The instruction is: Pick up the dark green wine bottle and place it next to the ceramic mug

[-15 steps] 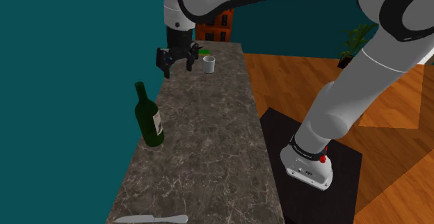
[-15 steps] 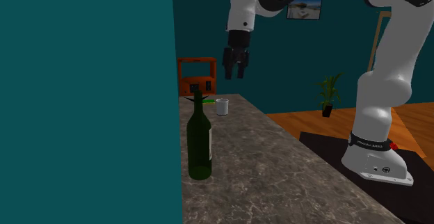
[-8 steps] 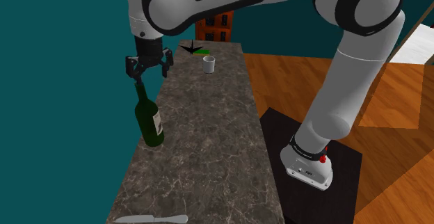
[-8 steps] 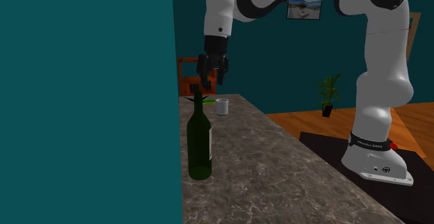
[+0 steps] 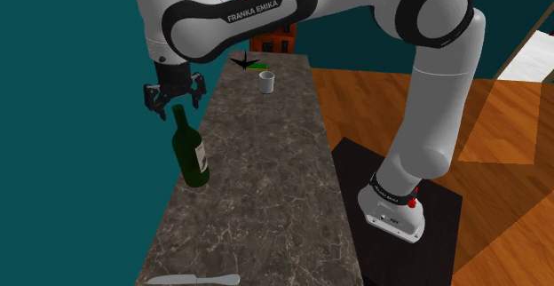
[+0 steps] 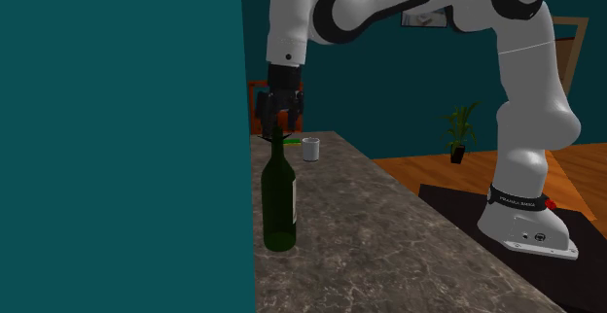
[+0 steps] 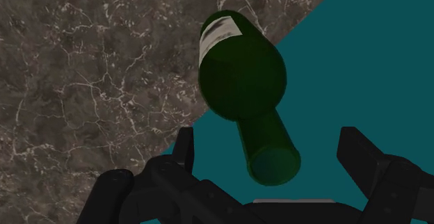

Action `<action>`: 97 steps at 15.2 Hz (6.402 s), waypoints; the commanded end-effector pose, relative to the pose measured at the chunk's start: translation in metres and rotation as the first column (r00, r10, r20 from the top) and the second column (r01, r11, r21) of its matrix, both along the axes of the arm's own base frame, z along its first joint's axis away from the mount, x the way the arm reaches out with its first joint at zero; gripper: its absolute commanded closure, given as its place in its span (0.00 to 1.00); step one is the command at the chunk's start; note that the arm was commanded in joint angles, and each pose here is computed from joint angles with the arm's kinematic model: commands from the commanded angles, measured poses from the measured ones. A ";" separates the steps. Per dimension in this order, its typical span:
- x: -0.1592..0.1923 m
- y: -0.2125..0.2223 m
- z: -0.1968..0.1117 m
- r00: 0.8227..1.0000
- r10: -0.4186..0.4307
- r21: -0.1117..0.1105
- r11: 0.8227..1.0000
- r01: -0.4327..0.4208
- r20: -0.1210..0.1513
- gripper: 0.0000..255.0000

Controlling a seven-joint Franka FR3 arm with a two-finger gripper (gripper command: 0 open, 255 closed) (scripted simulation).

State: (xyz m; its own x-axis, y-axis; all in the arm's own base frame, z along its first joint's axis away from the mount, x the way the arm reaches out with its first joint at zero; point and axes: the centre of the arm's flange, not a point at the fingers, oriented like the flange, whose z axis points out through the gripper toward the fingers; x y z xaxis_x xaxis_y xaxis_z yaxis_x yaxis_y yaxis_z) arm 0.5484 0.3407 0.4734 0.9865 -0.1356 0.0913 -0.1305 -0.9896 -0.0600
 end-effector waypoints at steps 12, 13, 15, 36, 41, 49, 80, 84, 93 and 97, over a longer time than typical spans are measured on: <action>0.002 0.001 -0.019 1.000 0.000 0.000 1.000 0.000 0.001 1.00; 0.002 0.001 -0.019 1.000 0.000 0.000 1.000 0.000 0.001 1.00; 0.002 0.001 -0.019 1.000 0.000 0.000 1.000 0.000 0.001 1.00; 0.002 0.001 0.066 1.000 0.000 0.000 1.000 0.000 0.001 1.00; 0.002 0.001 0.092 1.000 0.000 0.000 1.000 0.000 0.001 1.00; 0.002 0.001 0.135 1.000 0.000 0.000 1.000 0.000 0.001 1.00; 0.071 -0.349 0.154 1.000 0.000 0.000 1.000 0.000 0.001 1.00; 0.081 -0.401 0.155 1.000 0.000 0.000 1.000 0.000 0.001 1.00; 0.104 -0.517 0.155 1.000 0.000 0.000 1.000 0.000 0.001 1.00; 0.110 -0.550 0.150 1.000 0.000 0.000 1.000 0.000 0.001 1.00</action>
State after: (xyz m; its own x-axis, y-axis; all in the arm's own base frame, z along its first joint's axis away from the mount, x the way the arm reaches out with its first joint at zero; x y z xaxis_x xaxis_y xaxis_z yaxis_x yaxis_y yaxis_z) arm 0.6599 -0.2037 0.6261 0.9865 -0.1366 0.0906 -0.1315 -0.9895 -0.0603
